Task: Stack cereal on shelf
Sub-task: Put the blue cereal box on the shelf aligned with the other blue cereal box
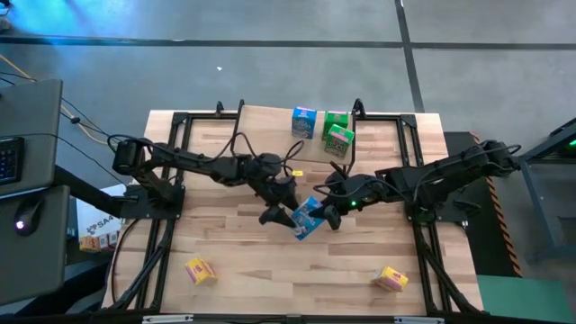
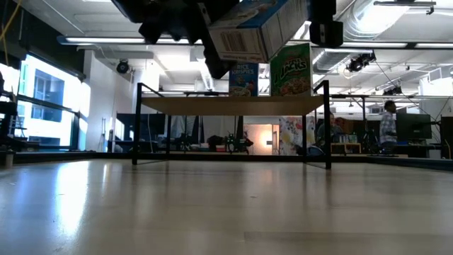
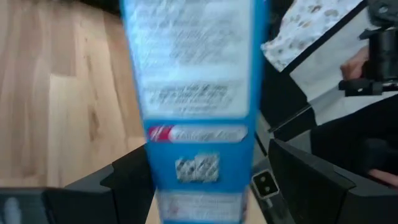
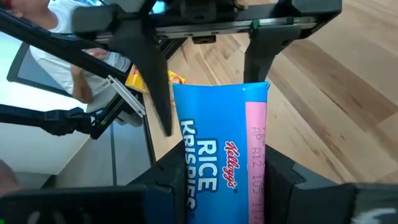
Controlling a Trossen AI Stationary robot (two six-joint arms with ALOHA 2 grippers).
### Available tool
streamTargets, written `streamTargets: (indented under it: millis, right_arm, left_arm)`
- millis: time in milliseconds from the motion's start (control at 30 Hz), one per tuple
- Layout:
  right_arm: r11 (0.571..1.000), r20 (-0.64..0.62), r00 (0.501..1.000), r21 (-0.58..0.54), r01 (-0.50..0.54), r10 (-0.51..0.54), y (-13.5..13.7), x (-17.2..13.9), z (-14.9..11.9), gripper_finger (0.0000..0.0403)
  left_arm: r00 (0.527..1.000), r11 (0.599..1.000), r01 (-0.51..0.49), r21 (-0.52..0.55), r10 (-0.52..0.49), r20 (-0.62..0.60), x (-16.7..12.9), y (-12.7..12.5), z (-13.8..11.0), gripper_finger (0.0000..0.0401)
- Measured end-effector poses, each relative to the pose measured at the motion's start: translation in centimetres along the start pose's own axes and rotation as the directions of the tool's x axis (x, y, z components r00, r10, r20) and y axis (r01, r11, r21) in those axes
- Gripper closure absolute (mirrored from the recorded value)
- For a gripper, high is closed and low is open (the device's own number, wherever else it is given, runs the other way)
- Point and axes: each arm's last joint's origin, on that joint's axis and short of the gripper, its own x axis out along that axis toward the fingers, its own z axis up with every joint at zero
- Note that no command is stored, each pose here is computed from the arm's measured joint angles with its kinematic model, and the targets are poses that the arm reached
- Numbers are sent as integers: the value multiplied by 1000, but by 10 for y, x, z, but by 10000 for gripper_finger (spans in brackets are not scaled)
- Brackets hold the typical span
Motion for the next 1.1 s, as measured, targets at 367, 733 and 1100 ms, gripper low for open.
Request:
streamTargets:
  millis: [367,733,1100]
  right_arm:
    - [1000,6,1000,-4,-7,7,0,0,2,286]
    - [1000,19,1000,-15,-23,23,2,0,3,286]
    - [999,-26,1000,48,13,-12,-2,-19,1,218]
  left_arm:
    - [996,997,-79,1,79,51,4,-4,2,147]
    - [996,997,-79,-22,80,48,4,-4,1,290]
    - [997,997,-69,-34,69,25,3,-3,0,259]
